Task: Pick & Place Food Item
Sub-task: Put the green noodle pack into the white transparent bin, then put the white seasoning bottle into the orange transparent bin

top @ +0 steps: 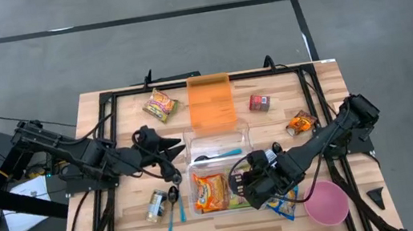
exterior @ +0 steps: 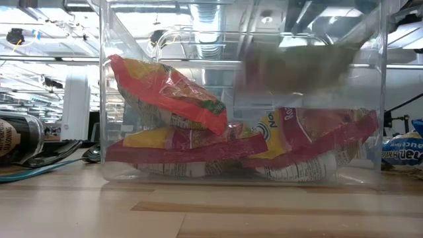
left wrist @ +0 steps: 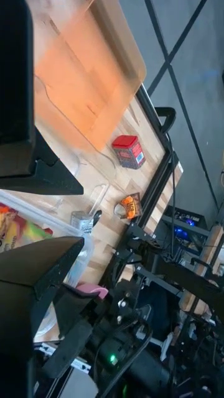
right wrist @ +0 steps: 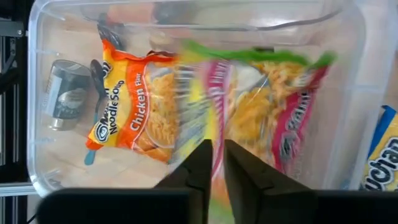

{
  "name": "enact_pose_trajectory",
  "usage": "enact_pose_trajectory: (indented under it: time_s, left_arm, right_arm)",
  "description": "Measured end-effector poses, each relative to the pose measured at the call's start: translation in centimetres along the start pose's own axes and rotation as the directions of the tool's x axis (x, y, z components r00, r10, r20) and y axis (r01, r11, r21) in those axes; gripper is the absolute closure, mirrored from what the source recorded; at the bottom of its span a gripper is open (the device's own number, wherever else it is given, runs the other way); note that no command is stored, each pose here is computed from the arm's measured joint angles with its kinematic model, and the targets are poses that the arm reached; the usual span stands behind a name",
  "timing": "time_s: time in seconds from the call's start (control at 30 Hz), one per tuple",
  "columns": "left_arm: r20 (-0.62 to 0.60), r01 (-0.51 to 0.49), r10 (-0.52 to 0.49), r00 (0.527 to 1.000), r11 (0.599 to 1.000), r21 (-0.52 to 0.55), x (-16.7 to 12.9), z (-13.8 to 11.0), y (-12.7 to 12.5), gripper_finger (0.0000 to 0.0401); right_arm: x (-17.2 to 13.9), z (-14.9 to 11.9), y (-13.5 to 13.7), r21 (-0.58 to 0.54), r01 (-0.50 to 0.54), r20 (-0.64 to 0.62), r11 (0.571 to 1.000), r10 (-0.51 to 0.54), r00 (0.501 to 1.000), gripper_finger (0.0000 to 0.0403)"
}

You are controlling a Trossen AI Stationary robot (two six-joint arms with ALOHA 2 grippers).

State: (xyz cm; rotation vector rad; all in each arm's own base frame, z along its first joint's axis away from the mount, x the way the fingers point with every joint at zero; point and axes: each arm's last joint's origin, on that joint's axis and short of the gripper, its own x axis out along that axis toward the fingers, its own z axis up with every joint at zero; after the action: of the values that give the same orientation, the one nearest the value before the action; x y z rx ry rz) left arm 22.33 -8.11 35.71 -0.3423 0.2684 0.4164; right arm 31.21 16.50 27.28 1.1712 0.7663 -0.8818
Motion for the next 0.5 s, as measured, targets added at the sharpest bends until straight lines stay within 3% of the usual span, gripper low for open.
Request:
enact_pose_trajectory:
  time_s: [0.23, 0.5]
  left_arm:
    - [-0.002, 0.007, -0.007, 1.000, 1.000, 0.003, -0.1, -0.1, -0.1, 0.0288]
    - [-0.002, 0.007, -0.007, 1.000, 1.000, 0.004, -0.1, -0.1, -0.1, 0.0288]
  right_arm:
    - [-0.7, -0.3, -0.6, -0.019, 0.010, 0.032, 1.000, -0.010, 0.999, 0.0307]
    - [-4.1, -1.1, -2.3, -0.019, -0.046, 0.117, 0.999, 0.048, 0.992, 0.0294]
